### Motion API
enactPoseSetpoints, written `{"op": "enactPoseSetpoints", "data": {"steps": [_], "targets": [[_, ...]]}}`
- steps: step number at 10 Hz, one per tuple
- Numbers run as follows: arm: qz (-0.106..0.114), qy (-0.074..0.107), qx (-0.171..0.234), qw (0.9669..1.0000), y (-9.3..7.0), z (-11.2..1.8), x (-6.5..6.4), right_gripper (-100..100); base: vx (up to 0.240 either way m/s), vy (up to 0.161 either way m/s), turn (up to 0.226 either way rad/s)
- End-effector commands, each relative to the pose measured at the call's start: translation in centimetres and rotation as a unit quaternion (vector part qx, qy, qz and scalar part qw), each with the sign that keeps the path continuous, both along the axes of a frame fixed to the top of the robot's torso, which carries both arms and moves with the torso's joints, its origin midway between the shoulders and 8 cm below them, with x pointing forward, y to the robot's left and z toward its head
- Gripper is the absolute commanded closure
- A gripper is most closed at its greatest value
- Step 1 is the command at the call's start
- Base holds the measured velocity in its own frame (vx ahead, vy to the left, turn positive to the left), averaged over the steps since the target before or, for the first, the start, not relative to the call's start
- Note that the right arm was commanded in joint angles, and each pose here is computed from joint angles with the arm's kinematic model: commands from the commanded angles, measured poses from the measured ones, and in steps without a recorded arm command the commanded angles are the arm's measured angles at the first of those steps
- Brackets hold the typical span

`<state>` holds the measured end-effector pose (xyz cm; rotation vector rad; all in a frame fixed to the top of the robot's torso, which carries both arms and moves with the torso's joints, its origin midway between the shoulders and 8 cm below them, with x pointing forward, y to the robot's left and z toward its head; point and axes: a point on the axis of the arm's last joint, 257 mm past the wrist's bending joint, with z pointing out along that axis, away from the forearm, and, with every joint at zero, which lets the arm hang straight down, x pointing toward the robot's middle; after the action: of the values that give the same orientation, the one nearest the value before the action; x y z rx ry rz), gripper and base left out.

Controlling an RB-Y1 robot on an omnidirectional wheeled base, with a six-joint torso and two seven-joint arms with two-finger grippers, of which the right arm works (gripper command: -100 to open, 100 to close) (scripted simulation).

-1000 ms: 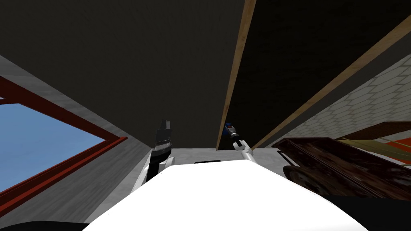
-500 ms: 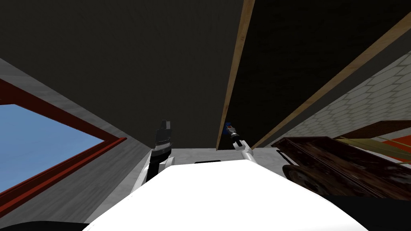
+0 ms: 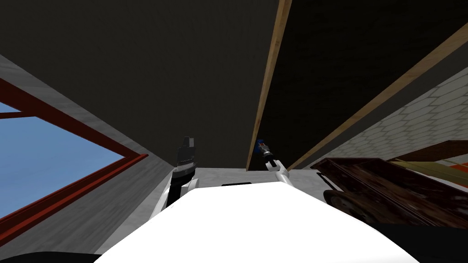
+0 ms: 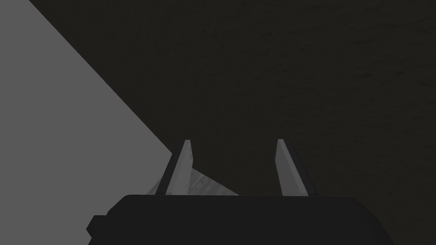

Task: Pull the door open

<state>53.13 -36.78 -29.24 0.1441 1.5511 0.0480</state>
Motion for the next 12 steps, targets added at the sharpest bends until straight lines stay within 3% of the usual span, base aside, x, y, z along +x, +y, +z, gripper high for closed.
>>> {"op": "enactPoseSetpoints", "data": {"steps": [1, 3, 6, 7, 9, 10, 12], "targets": [[-0.001, -0.004, 0.029, 0.9996, 0.0, 0.1, -0.1, 100, -0.029, -0.019, 0.049], [-0.004, -0.011, 0.071, 0.9974, -0.3, 0.2, -0.3, 100, -0.035, -0.021, 0.068], [-0.009, -0.022, 0.137, 0.9903, -0.7, 0.6, -0.7, 100, -0.039, -0.030, 0.081], [-0.008, -0.022, 0.143, 0.9895, -0.7, 0.6, -0.7, 100, -0.032, -0.019, 0.029], [-0.011, -0.031, 0.191, 0.9810, -1.1, 0.8, -1.0, 100, -0.036, -0.025, 0.073], [-0.011, -0.031, 0.196, 0.9800, -1.1, 0.8, -1.0, 100, -0.029, -0.025, 0.038], [-0.014, -0.041, 0.247, 0.9680, -1.4, 1.0, -1.3, 100, -0.030, -0.023, 0.075]]}}
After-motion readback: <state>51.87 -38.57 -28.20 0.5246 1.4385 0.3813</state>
